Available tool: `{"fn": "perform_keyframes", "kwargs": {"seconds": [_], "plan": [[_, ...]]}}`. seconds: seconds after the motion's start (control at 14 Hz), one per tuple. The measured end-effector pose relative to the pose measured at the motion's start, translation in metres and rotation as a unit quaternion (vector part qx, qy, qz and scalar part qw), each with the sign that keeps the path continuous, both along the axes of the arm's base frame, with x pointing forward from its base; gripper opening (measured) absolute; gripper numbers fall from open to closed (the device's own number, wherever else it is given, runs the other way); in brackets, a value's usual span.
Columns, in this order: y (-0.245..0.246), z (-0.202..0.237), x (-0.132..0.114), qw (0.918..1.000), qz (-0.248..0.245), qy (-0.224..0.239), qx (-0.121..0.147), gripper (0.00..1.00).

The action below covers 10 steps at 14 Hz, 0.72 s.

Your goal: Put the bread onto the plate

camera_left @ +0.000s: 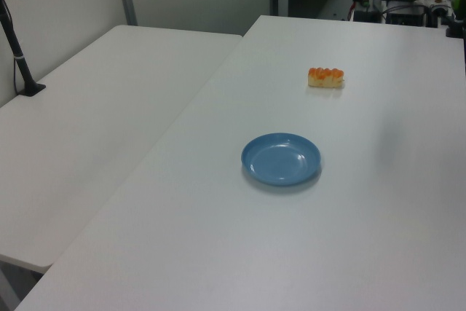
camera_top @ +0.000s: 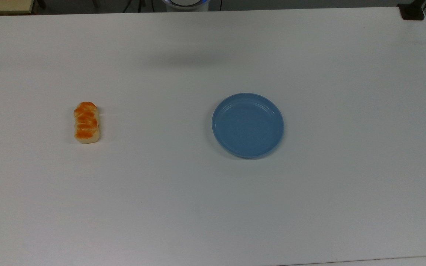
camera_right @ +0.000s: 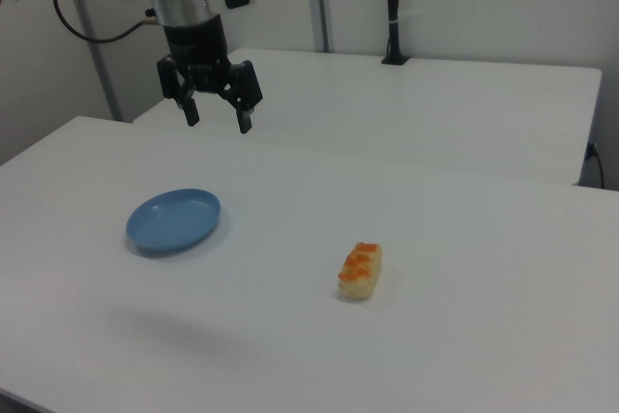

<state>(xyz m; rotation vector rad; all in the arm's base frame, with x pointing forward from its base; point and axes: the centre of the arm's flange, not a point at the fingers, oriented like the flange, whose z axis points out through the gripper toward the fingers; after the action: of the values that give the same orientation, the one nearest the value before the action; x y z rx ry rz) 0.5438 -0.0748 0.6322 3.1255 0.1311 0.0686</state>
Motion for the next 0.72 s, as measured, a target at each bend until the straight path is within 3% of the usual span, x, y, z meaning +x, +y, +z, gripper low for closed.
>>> {"fn": "perform_keyframes", "kwargs": {"seconds": [0.36, 0.72], "plan": [[-0.014, -0.004, 0.006, 0.9999, 0.007, 0.004, -0.007, 1.0], [-0.08, -0.063, 0.036, 0.9997, 0.014, 0.011, -0.018, 1.0]]}}
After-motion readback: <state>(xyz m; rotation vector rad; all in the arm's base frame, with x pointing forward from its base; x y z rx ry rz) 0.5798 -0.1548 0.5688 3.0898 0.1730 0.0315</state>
